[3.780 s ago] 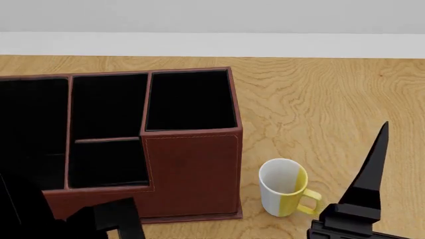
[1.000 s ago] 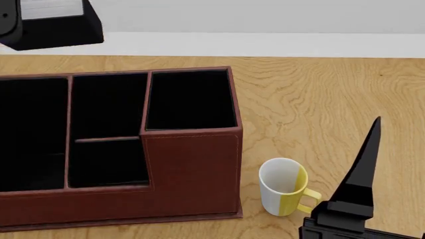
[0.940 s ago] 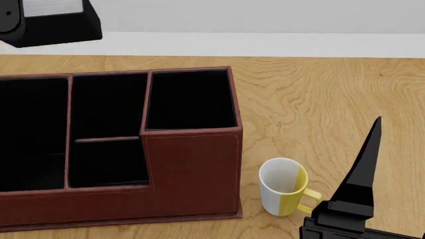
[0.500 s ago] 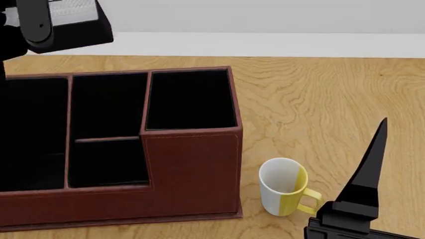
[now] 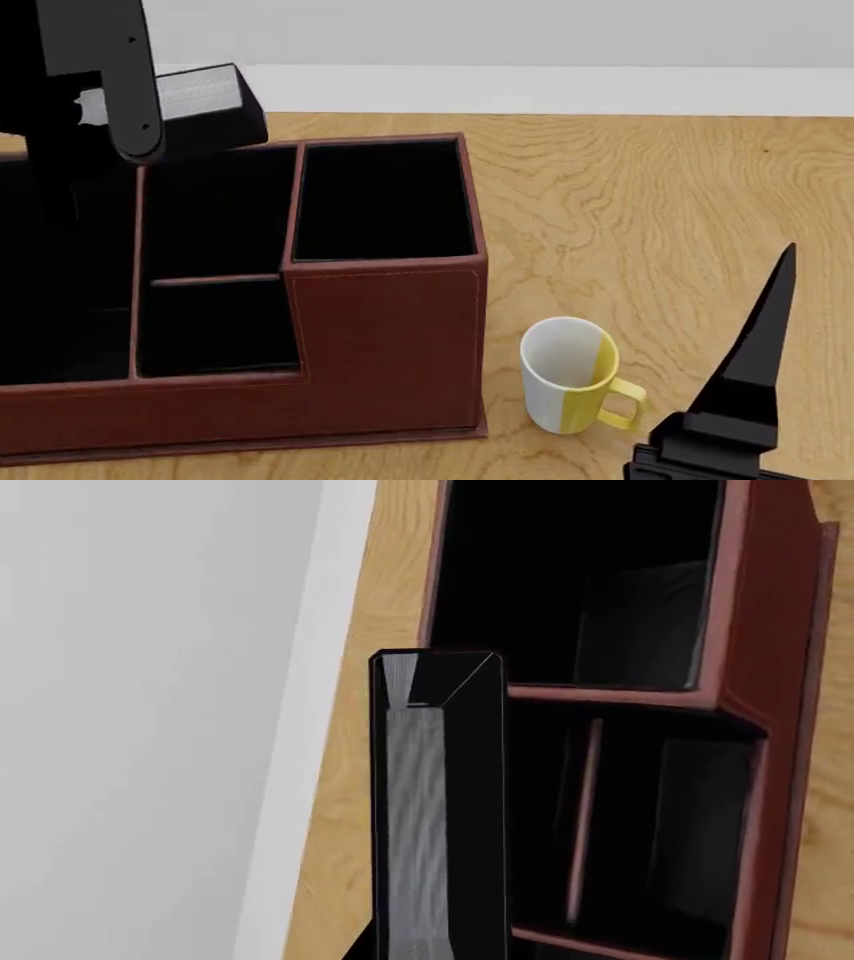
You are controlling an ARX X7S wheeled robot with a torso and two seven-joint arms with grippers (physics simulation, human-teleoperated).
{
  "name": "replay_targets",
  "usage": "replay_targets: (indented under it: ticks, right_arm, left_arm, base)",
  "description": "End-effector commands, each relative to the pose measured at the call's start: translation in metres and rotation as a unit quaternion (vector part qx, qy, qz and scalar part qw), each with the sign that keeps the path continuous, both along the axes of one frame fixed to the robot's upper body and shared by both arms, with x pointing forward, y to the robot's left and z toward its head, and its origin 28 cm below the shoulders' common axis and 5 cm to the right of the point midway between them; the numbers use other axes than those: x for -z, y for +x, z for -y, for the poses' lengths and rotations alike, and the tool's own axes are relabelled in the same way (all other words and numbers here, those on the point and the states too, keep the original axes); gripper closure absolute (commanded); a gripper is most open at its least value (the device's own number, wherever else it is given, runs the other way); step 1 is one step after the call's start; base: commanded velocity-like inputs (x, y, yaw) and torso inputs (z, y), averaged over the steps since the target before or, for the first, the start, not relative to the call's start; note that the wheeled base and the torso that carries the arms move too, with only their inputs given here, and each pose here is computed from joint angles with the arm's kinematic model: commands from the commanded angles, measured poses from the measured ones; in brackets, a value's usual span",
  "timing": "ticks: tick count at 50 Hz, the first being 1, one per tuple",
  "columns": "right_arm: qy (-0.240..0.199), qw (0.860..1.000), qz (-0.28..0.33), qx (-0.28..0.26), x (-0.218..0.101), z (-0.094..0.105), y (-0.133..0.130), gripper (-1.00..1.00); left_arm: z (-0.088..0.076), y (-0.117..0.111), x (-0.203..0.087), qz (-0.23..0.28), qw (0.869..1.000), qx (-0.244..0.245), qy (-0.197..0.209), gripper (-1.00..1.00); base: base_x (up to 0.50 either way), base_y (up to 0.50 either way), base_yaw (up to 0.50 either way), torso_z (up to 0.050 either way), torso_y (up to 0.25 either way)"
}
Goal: Pick up the book and place it in the front compartment of the caddy.
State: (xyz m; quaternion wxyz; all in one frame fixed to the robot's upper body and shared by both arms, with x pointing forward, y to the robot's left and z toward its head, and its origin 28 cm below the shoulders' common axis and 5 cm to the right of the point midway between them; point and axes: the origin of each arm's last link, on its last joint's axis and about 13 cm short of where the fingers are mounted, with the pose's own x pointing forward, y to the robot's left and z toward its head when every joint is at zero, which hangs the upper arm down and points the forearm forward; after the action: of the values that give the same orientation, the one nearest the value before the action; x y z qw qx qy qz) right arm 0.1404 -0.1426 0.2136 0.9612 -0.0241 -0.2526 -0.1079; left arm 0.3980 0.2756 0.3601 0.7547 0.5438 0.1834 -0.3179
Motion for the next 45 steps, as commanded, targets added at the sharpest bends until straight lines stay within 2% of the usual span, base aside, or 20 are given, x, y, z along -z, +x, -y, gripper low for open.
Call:
replay_targets:
  ticks: [1,32,45]
  right_arm:
    - [0.0,1.0,0.0,0.003,0.0,0.002,-0.002,-1.0]
    - [0.001,1.0,-0.001,0.009,0.001,0.005,-0.003,-1.0]
    - [-0.001,1.0,-0.002,0.006,0.002,0.005,-0.006,-1.0]
  left_arm:
    - [0.003,0.008,0.011,0.019,1.0,0.002,-0.011,1.0]
    - [0.002,0.034,0.055,0.008,0.999,-0.018,-0.027,1.0]
    - [-0.001,0.038,0.073,-0.001,0.998,-0.036,-0.041,1.0]
  base:
    - [0.0,0.0,0.0,0.0,0.0]
    - [0.0,0.0,0.0,0.0,0.001]
    - [0.0,0.0,0.0,0.0,0.002]
